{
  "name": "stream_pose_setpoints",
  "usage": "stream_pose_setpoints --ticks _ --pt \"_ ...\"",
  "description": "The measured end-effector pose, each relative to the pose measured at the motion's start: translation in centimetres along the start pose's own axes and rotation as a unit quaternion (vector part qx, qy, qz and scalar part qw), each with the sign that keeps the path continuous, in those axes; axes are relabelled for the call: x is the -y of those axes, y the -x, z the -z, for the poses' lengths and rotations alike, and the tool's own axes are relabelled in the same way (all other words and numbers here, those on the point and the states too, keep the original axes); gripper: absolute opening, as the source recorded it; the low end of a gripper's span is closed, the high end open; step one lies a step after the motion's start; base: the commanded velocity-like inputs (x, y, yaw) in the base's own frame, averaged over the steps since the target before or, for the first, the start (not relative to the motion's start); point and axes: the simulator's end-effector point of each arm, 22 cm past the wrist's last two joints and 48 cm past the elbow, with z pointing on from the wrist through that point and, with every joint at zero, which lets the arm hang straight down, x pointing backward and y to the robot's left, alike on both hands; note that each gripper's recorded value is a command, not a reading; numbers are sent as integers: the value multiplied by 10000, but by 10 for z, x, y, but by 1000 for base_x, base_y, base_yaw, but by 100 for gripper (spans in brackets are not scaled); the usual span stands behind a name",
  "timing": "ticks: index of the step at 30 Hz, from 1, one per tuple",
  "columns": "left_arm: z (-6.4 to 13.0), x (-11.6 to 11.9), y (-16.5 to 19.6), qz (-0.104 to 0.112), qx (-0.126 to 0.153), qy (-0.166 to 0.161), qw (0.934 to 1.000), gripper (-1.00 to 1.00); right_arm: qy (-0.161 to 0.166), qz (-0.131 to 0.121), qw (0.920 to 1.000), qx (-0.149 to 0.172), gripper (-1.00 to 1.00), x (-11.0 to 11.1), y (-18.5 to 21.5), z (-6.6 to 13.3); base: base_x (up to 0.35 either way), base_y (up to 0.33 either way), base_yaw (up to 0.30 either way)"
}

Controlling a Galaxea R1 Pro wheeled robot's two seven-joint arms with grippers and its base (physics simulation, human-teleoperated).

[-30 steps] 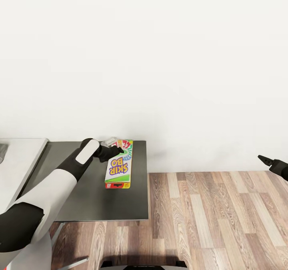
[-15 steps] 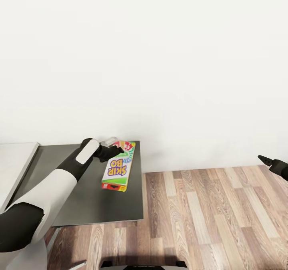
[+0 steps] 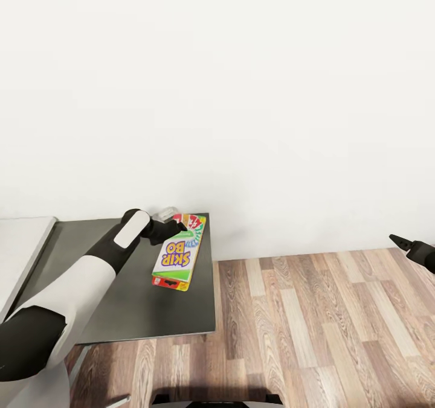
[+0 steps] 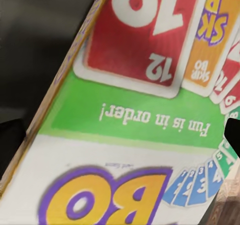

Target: Put all the toys in the child's room - the three board games (two on the bed and one on the table), the two jigsaw puzzles on the table, and the tennis ball on the table - inside the toy box on the table in the child's room.

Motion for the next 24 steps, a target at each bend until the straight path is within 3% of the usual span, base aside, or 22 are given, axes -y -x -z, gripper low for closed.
stream_pose_setpoints --ticks 17,24 --pt "-4 -5 -8 22 -57 22 10000 100 9 -4 10000 -5 100 -1 -1 0 0 0 -4" --pt "-4 -3 -9 17 -62 15 10000 100 14 -10 10000 -8 100 -1 -1 0 0 0 -166"
